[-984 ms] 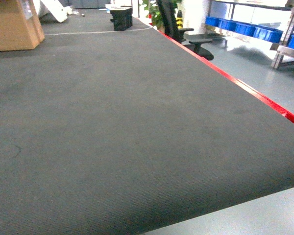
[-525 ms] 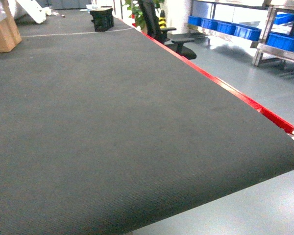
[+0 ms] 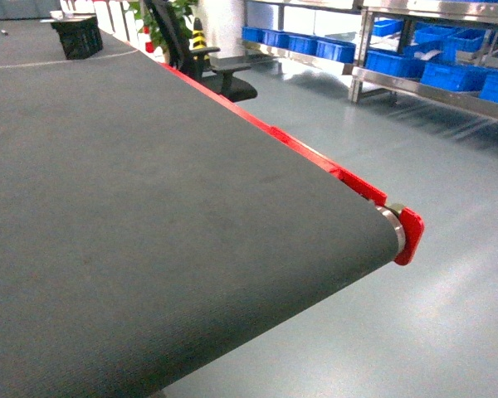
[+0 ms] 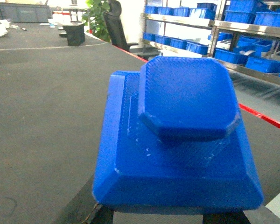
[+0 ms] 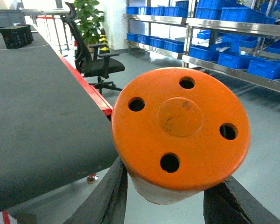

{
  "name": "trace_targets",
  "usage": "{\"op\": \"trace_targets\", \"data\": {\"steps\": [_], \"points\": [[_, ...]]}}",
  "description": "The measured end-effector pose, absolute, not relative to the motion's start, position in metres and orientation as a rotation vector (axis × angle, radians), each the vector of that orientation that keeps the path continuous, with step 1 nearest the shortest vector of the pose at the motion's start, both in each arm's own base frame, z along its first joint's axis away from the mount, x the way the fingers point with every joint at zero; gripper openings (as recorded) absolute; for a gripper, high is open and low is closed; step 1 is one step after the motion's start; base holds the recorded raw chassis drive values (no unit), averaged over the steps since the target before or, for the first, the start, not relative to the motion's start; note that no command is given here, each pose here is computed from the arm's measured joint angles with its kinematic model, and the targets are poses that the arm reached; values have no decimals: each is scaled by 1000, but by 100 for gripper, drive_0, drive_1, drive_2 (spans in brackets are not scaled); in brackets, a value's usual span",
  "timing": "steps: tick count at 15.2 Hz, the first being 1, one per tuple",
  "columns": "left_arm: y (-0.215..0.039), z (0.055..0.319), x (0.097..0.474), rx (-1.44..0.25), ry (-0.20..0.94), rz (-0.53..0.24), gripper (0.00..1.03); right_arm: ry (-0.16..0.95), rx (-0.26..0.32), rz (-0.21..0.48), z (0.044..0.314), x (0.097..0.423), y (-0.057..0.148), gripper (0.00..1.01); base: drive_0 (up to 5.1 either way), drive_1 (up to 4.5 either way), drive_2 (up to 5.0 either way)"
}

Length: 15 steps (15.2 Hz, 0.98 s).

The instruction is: Sort blue parts and orange caps into right shelf containers

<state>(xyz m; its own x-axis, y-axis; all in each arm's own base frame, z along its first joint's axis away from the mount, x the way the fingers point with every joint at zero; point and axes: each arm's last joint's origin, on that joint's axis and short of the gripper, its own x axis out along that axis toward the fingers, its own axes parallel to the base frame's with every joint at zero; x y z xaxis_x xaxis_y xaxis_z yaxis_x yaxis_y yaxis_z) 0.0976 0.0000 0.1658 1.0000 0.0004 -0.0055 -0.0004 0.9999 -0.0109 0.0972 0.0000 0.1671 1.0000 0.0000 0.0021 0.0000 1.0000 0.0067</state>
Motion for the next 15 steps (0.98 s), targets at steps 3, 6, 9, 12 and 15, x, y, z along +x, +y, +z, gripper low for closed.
{"op": "trace_targets", "data": {"steps": [3, 6, 9, 12, 15], "points": [[0, 166, 98, -11, 6, 0, 41, -2, 7, 0, 167, 97, 0, 40, -177, -177, -177], [0, 166, 98, -11, 6, 0, 41, -2, 7, 0, 167, 97, 0, 40, -177, -177, -177], [0, 166, 98, -11, 6, 0, 41, -2, 7, 0, 167, 97, 0, 40, -172, -172, -172], [0, 166, 98, -11, 5, 0, 41, -2, 7, 0, 167, 97, 0, 40, -161, -161, -161], [0, 166, 98, -11, 6, 0, 41, -2, 7, 0, 167, 97, 0, 40, -161, -161, -161]]}}
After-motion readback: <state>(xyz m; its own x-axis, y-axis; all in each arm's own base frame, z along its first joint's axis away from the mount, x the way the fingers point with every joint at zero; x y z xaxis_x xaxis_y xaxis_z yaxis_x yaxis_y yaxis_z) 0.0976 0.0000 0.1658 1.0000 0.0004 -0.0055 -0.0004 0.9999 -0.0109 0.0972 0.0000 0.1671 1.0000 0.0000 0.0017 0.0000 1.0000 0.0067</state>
